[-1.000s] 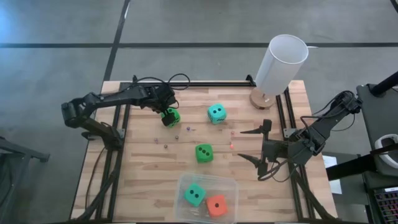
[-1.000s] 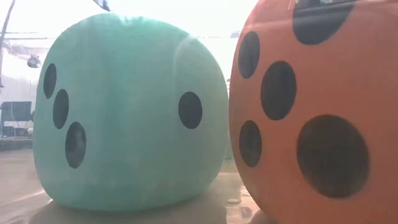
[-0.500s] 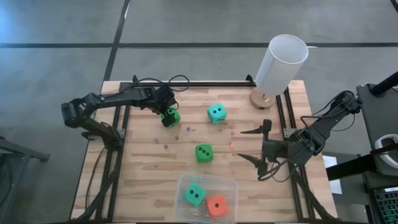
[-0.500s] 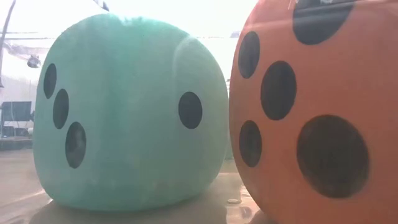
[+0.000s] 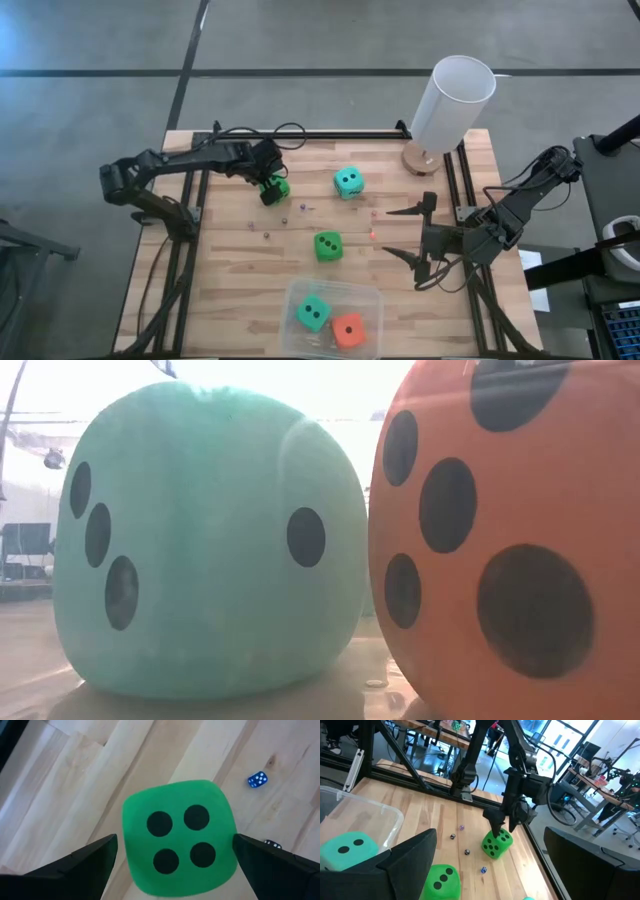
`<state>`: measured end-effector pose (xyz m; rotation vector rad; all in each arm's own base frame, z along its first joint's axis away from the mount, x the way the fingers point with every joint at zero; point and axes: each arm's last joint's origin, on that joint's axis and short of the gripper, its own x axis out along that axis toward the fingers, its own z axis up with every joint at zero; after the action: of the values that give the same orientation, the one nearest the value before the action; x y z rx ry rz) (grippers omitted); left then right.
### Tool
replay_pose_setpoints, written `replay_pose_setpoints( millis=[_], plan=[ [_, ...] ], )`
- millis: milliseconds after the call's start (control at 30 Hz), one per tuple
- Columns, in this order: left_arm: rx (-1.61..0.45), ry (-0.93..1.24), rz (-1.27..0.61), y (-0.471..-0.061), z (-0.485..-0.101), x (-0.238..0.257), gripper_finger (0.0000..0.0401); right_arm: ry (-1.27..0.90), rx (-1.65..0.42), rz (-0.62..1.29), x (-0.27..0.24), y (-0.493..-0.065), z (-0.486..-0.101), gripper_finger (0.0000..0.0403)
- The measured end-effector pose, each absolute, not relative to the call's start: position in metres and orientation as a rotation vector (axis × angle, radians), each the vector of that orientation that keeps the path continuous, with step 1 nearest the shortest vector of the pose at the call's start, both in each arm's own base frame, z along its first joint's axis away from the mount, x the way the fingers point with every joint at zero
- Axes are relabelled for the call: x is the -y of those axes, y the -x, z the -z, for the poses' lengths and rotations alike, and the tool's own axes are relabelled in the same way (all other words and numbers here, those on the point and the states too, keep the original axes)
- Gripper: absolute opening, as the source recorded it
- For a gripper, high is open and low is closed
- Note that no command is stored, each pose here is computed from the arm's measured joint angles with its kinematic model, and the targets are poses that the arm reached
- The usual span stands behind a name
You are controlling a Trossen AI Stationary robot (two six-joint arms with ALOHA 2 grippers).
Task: Pick & Place Dice
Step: Put the top large green dice into the transparent bin
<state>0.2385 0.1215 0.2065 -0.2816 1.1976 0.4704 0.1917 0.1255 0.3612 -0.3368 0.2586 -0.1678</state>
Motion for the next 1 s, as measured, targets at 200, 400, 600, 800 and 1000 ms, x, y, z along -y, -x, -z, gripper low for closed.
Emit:
replay_pose_setpoints(
  millis=[200, 400, 600, 800, 1000],
  plan=[
    [-1.197, 0.283, -0.468, -0.239, -0.205, -0.122, 0.0400, 0.337, -0.259, 0.168, -0.126, -0.192, -0.361, 0.0366],
    [-1.206, 0.278, -0.480, -0.240, -0.202, -0.123, 0.0400, 0.337, -0.259, 0.168, -0.126, -0.192, -0.361, 0.0366],
    [-1.207, 0.273, -0.523, -0.240, -0.202, -0.124, 0.0400, 0.337, -0.259, 0.168, -0.126, -0.192, -0.361, 0.0366],
    [-1.213, 0.262, -0.558, -0.239, -0.202, -0.124, 0.0400, 0.337, -0.259, 0.168, -0.126, -0.192, -0.361, 0.0366],
    [-1.199, 0.278, -0.573, -0.237, -0.194, -0.123, 0.0400, 0.337, -0.259, 0.168, -0.126, -0.192, -0.361, 0.0366]
  ],
)
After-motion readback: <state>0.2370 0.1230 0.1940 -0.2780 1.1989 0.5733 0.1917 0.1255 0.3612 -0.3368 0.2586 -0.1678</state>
